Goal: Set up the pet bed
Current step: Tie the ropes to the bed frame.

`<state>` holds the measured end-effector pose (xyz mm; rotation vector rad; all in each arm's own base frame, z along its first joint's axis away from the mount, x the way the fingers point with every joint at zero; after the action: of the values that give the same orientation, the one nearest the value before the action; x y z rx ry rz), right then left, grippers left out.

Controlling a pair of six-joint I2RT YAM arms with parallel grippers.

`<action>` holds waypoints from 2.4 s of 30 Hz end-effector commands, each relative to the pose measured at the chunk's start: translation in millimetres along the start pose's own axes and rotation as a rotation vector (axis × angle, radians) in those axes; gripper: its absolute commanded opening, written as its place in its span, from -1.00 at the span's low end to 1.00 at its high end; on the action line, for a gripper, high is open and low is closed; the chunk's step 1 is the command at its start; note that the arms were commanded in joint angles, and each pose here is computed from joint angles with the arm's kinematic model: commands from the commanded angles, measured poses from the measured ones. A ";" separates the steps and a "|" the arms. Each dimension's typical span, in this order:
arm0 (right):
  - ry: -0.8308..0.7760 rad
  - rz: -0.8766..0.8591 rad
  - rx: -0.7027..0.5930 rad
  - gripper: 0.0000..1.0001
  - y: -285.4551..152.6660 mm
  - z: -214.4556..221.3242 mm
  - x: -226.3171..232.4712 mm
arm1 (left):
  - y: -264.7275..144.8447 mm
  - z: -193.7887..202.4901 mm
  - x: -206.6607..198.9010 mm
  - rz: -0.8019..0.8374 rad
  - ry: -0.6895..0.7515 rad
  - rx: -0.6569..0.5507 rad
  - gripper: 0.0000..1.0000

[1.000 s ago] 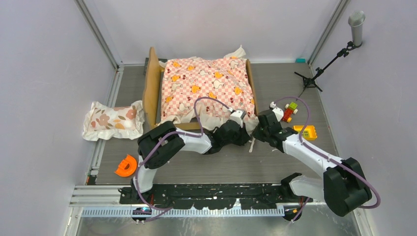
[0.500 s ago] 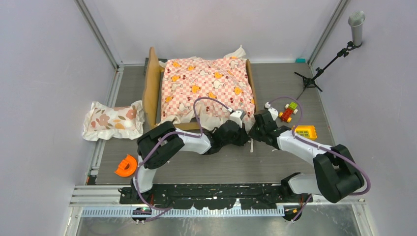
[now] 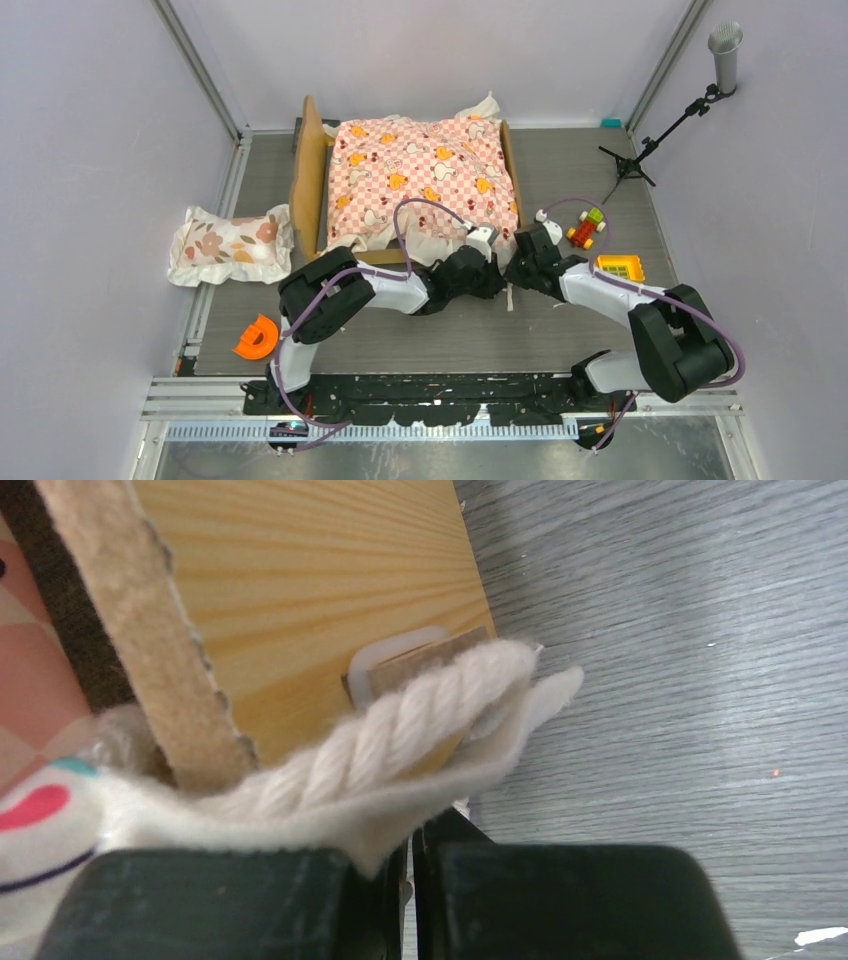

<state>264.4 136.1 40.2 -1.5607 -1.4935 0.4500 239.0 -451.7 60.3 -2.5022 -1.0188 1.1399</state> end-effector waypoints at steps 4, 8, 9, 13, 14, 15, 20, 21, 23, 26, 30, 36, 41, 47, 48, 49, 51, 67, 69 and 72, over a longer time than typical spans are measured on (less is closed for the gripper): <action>-0.002 0.005 0.085 -0.85 7.7 18.0 -1.2 | -8.6 -25.4 -28.7 0.089 0.004 -0.065 -0.67; -0.003 0.014 0.115 -0.83 11.8 24.3 -3.5 | -9.5 -24.0 -28.6 0.094 0.007 -0.058 -0.61; -0.004 0.015 0.121 -0.83 12.3 25.5 -3.7 | -9.8 -23.4 -28.4 0.094 0.009 -0.056 -0.57; -0.007 0.021 0.138 -0.82 12.8 29.5 -5.8 | -11.2 -21.6 -26.5 0.090 0.019 -0.052 -0.43; -0.008 0.027 0.138 -0.82 12.7 30.0 -7.2 | -11.5 -21.3 -25.6 0.087 0.022 -0.050 -0.42; -0.009 0.028 0.134 -0.82 12.0 29.7 -7.8 | -11.7 -20.6 -24.8 0.085 0.028 -0.047 -0.40; -0.011 0.025 0.120 -0.81 9.3 27.2 -7.8 | -13.3 -20.0 -17.9 0.057 0.079 -0.041 -0.22; -0.013 0.025 0.118 -0.81 8.9 27.0 -7.9 | -14.3 -20.6 -17.8 0.056 0.090 -0.040 -0.20; -0.013 0.025 0.113 -0.80 8.2 25.9 -7.8 | -17.1 -22.3 -19.7 0.063 0.108 -0.039 -0.17; -0.016 0.027 0.111 -0.80 7.8 25.2 -7.8 | -22.5 -24.6 -24.7 0.083 0.132 -0.030 -0.15; -0.022 0.032 0.111 -0.80 7.4 24.8 -8.9 | -36.3 -30.1 -24.2 0.065 0.152 -0.032 -0.15; -0.030 0.044 0.103 -0.79 4.5 23.2 -11.5 | -42.5 -23.3 21.2 -0.133 0.154 -0.002 -0.45; -0.038 0.046 0.099 -0.79 1.2 21.0 -11.2 | -37.7 -11.7 48.3 -0.243 0.183 0.020 -0.60; -0.039 0.046 0.099 -0.79 -0.6 20.7 -11.3 | -25.5 -8.2 68.6 -0.356 0.234 0.043 -0.55; -0.039 0.044 0.099 -0.79 -1.1 20.6 -11.2 | -23.1 -10.4 68.8 -0.363 0.243 0.040 -0.52; -0.040 0.045 0.101 -0.79 -1.4 21.2 -11.5 | -21.4 -10.6 70.4 -0.373 0.251 0.040 -0.49; -0.039 0.039 0.103 -0.79 -2.2 22.0 -11.3 | -17.5 -12.2 70.8 -0.379 0.261 0.035 -0.44; -0.017 0.029 0.121 -0.79 3.2 27.1 -9.4 | 9.3 -3.3 67.9 -0.347 0.212 0.040 -0.35; -0.016 0.028 0.120 -0.79 2.9 26.9 -9.2 | 11.6 1.3 67.0 -0.331 0.209 0.053 -0.32; -0.016 0.028 0.120 -0.79 2.7 27.1 -9.2 | 13.3 6.0 67.4 -0.324 0.202 0.066 -0.27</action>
<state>259.0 139.5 33.4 -1.5166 -1.4766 0.4994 280.7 -420.9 41.3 -2.3144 -1.2955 0.7592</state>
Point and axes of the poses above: each gripper's point midway between its finger pads, its own y axis out along the fingers, its own x axis along the line the jaws close on, z = x × y, the point moved 2 cm from there along -y, back along the fingers, and after that the axes turned 5 degrees about -y, right-handed, at the moved point
